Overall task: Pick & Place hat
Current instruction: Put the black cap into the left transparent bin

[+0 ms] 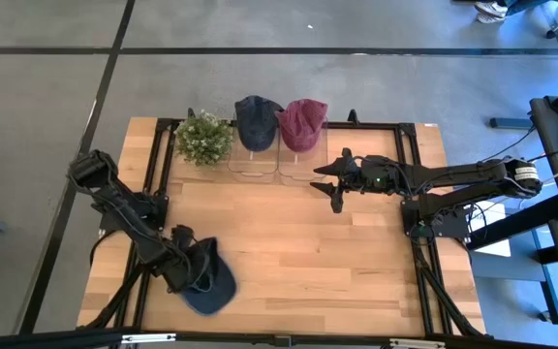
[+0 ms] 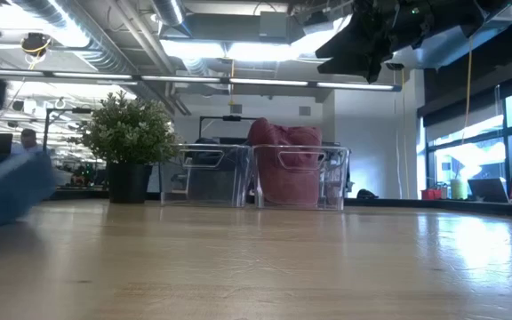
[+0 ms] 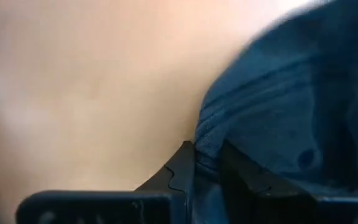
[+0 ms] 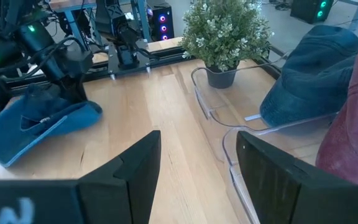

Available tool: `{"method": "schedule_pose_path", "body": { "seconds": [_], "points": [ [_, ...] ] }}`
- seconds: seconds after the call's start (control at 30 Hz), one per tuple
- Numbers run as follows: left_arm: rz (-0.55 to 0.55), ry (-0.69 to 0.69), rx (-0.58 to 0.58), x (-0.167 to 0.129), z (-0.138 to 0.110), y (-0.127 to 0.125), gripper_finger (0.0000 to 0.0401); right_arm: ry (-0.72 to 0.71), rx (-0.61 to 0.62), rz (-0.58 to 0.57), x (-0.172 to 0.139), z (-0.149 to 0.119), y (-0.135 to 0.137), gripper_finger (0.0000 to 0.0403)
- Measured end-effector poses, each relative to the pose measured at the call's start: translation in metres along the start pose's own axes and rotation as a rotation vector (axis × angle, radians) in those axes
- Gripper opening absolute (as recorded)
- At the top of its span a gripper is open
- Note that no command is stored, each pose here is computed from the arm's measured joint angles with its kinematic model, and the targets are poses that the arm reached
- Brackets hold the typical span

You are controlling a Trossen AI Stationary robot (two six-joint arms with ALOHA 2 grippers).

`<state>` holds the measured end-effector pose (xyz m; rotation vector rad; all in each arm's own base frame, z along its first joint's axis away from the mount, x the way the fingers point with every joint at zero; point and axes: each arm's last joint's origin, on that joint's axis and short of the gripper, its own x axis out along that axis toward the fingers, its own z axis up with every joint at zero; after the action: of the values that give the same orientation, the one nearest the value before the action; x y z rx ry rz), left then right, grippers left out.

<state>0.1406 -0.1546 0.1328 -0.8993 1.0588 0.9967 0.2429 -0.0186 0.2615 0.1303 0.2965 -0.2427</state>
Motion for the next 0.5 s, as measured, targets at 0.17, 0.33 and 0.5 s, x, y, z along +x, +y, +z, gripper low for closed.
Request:
{"method": "schedule_pose_path", "body": {
  "seconds": [0.17, 0.33, 0.5],
  "points": [
    [-0.178, -0.219, 0.010, -0.023, 0.008, -0.015, 0.0026, -0.029, 0.004, 0.004, 0.000, 0.003, 0.000, 0.0210],
    [-0.317, -0.380, 0.117, -0.050, 0.018, -0.033, 0.0006, -0.084, 0.013, 0.012, 0.000, 0.008, 0.001, 0.0210],
    [-0.380, -0.566, 0.253, -0.081, 0.037, -0.056, 0.0004, -0.101, 0.025, 0.016, -0.001, 0.010, 0.001, 0.0210]
  ]
}}
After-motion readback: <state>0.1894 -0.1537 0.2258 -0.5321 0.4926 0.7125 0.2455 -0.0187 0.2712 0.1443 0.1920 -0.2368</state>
